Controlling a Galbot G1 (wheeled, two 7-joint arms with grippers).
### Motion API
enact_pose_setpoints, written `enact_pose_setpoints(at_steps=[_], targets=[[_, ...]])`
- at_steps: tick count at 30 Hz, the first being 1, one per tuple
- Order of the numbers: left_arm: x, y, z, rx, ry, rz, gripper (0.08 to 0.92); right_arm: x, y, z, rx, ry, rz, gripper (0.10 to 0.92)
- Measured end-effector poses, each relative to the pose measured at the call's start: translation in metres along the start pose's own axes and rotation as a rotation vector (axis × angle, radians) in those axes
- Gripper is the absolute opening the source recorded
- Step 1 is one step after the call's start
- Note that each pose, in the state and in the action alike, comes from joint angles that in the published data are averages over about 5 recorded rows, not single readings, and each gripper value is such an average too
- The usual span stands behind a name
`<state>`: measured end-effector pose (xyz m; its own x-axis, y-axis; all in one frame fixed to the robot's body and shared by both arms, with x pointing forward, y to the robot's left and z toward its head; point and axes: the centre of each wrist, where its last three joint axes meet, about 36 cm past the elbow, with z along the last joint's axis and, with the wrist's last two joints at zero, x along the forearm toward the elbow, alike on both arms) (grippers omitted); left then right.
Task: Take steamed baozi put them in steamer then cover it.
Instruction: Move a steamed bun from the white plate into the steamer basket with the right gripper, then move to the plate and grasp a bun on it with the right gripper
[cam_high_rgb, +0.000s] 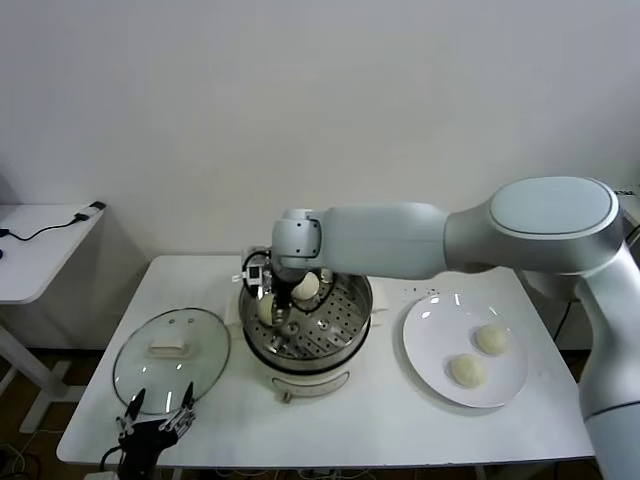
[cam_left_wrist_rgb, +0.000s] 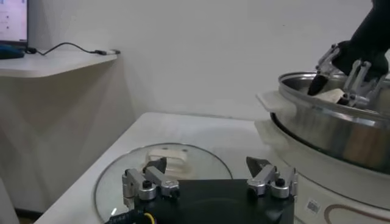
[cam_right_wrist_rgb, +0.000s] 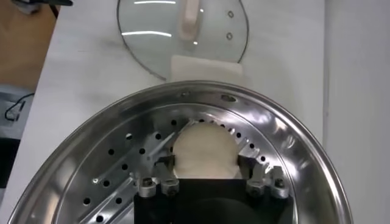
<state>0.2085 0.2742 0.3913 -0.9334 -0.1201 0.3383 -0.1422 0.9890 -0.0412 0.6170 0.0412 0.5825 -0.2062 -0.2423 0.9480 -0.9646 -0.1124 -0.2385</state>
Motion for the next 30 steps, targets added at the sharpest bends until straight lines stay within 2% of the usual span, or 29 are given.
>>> enact_pose_setpoints(at_steps=[4,9,18,23,30], targets=[[0.000,0.000,-0.002,-0.001,-0.002,0.002,0.823,0.017,-0.007,0.008,0.012,-0.004,0.006,0.821],[0.000,-0.001,-0.005,-0.002,-0.005,0.006,0.823,0.059,-0.023,0.040,0.036,-0.013,0.002,0.823],[-0.001,-0.001,-0.010,-0.004,-0.013,0.005,0.823,0.139,-0.019,0.176,0.045,0.043,-0.049,0.823],[-0.001,-0.002,-0.012,-0.005,-0.016,0.008,0.823,0.143,0.007,0.259,0.012,0.087,-0.082,0.823],[0.003,-0.004,-0.012,-0.006,-0.012,0.009,0.823,0.110,0.050,0.340,-0.041,0.119,-0.147,0.823]])
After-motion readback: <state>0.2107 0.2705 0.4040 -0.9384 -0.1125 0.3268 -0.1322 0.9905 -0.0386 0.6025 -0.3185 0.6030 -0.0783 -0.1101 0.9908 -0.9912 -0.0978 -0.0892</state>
